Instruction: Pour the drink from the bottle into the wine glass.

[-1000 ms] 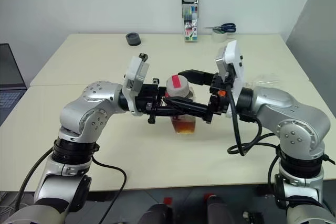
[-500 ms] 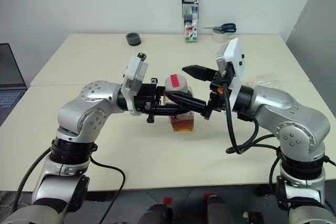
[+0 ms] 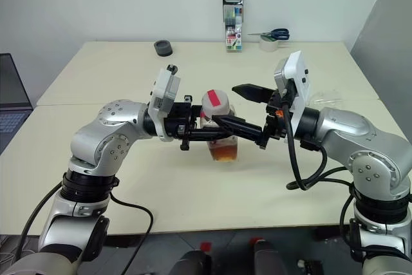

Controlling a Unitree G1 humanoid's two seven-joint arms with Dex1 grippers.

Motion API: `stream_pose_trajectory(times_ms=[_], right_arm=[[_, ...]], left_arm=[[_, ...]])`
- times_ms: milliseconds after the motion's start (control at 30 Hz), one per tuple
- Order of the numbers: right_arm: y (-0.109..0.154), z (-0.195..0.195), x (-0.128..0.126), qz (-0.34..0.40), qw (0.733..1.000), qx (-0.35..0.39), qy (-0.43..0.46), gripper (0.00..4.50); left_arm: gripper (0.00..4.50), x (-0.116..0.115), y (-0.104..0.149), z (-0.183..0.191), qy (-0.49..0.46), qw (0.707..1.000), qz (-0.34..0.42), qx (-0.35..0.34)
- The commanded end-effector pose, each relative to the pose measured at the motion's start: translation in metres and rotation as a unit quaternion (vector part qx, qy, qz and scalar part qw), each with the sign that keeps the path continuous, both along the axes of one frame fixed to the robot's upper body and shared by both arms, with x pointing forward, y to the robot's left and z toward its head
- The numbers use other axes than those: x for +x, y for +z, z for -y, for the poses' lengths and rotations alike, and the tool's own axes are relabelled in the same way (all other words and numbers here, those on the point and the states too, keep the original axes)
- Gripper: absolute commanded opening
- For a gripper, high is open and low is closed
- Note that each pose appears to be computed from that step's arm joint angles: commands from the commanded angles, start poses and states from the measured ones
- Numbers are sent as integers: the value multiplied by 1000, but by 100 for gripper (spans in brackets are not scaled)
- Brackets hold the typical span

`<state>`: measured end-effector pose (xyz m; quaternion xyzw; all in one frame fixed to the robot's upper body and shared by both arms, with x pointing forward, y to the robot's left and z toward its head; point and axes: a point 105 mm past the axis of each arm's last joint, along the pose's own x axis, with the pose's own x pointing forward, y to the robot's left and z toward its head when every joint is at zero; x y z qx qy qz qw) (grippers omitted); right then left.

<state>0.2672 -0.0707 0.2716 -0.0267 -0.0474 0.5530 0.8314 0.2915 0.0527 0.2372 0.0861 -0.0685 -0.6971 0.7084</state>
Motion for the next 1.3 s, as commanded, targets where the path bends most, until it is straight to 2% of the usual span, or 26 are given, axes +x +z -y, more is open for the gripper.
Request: stream_pose_trajectory(times_ms=[33,700,1033,1300], right_arm=[[11,7,-2,22,1000,11,-9,447],[3,18,-11,1,1000,-19,4,447],[17,-6,-12,21,999,13,33,447],[21,-11,-5,31,999,22,29,447]], left_arm=[[184,-4,12,0,-6,999,30,-15],[184,-4,11,0,1,999,28,-20],[184,-2,12,2,0,999,30,-22],[184,-1,13,3,0,999,31,-21]])
